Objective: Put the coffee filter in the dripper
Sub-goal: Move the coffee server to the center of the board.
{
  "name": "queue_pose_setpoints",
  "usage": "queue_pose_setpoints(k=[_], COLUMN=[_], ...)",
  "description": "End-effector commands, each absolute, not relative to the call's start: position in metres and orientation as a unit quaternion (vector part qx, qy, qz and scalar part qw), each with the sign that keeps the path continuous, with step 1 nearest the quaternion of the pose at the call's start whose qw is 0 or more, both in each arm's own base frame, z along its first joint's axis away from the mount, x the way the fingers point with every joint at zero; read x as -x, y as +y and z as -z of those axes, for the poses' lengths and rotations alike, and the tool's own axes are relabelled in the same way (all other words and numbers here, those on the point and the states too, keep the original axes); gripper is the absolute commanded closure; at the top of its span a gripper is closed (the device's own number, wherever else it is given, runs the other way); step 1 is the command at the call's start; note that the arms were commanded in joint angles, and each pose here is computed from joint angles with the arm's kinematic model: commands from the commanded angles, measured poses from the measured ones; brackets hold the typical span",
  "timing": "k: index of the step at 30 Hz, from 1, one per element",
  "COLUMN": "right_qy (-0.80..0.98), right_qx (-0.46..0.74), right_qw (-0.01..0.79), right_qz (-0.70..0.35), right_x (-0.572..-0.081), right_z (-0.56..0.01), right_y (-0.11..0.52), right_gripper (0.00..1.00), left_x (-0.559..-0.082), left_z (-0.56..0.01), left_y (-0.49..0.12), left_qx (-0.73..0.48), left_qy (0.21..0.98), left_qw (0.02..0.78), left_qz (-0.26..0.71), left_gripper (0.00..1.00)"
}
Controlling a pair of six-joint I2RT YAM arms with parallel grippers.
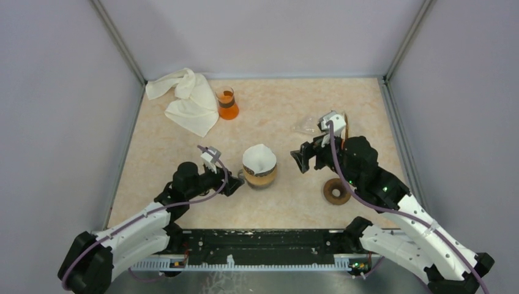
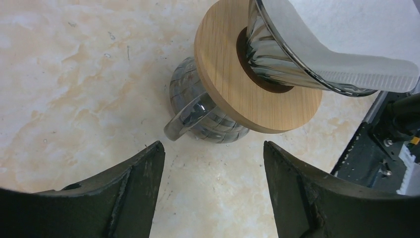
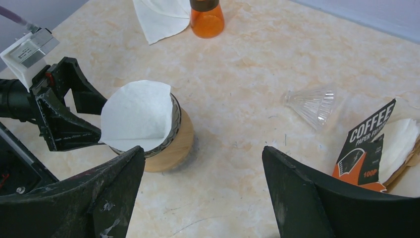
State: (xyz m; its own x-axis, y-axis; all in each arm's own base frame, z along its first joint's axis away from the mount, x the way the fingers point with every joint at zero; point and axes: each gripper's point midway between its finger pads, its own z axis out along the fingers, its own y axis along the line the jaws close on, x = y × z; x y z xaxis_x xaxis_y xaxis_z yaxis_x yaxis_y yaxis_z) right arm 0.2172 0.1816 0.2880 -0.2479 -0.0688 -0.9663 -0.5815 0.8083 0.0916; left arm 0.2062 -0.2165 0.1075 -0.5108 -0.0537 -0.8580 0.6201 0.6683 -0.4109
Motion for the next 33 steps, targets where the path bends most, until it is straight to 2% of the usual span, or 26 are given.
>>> queue_pose_setpoints(k=[1,10,19,22,26,33], right_qy=[0.745,0.728,0.713,0.711,0.709,0.706], right_qx=[0.218,0.24,0.242,0.239,0.236,0.233], right_qw=[0.596,0.609,0.626,0.63,0.634,0.639], right_qz=[-0.205,-0.205,-0.203,-0.201,-0.197,-0.197], right_x=[-0.217,-0.21,-0.21,-0.21,-0.211,-0.212], right_z=[-0.298,-0.301,-0.298,-0.298,-0.298,-0.299], right_y=[0.172,0.168,0.166,0.165,0.163,0.163], right_gripper=[0.11,0.09,0.07,0.06,0.06,0.05], left_x=[-0.219,-0.231,-0.234,-0.236,-0.24,-0.24], left_z=[-0.124,-0.112,-0.096,-0.091,-0.088,-0.093], left_y=[-0.223,-0.232,-0.237,-0.241,-0.248,-0.256], left_qx=[-0.232,-0.322,-0.375,-0.39,-0.405,-0.412], left_qy=[0.733,0.708,0.694,0.693,0.693,0.682], left_qw=[0.529,0.543,0.538,0.529,0.517,0.516], left_qz=[0.359,0.316,0.296,0.297,0.299,0.314], left_gripper=[0.22,0.21,0.25,0.33,0.53,0.7])
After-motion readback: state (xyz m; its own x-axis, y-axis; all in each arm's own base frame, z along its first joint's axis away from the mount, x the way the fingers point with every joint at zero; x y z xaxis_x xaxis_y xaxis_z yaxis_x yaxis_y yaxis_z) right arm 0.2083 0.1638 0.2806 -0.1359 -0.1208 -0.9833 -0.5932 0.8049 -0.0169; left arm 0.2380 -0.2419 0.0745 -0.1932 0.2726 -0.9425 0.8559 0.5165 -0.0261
